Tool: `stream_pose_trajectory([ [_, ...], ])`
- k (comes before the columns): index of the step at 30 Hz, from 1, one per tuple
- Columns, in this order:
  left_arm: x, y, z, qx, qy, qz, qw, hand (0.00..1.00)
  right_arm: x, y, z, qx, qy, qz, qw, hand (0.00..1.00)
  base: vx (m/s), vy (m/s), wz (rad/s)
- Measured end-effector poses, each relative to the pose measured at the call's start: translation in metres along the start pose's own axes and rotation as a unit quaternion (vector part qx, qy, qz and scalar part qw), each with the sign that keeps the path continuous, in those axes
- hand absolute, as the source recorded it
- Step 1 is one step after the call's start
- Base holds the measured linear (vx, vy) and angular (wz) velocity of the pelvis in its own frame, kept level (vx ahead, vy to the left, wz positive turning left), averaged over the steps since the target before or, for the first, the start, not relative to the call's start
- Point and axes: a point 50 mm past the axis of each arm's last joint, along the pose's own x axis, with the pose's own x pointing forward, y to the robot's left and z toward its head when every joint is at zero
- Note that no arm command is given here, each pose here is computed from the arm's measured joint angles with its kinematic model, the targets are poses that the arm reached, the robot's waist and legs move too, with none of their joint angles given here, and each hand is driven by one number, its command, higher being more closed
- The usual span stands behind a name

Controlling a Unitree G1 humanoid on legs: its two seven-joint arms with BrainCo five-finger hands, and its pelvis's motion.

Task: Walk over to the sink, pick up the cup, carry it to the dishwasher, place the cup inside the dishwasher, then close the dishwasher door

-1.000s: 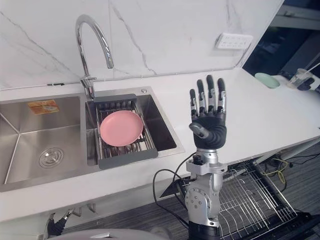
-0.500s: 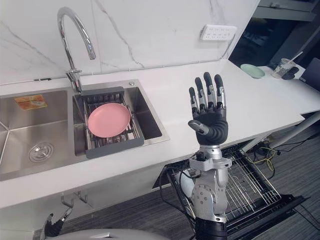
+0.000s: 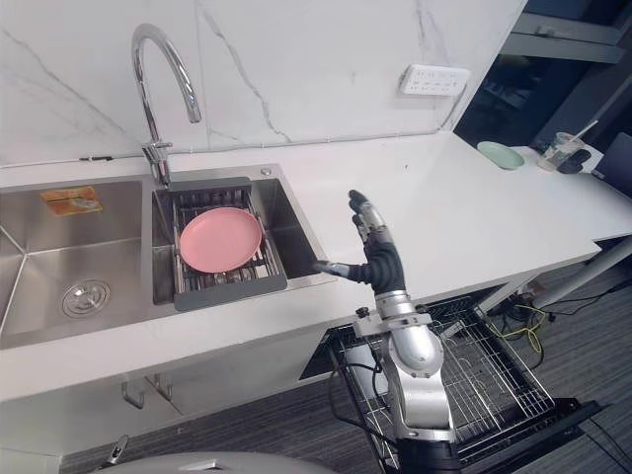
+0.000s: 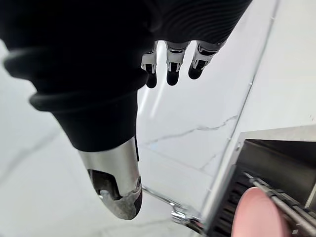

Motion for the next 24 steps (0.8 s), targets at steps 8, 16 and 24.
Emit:
stream_pose_trajectory([
  [8,0.001,-0.002,0.003,0.003,0.006,-0.003,1.000,0.00,0.041,0.009,0.022,-0.272,-0.053,0.092,0.956,0.00,0.00,-0.024,0.13],
  [16,0.002,0.002,0.002,0.027,0.018,-0.001,0.999,0.00,0.063,0.034,0.000,-0.364,-0.030,0.179,0.914,0.00,-0.04,-0.033,0.15],
  [24,0.004,-0.001,0.008,0.025,0.011,-0.010,1.000,0.00,0.068,0.032,-0.047,-0.433,0.046,0.243,0.867,0.00,-0.05,-0.014,0.29],
])
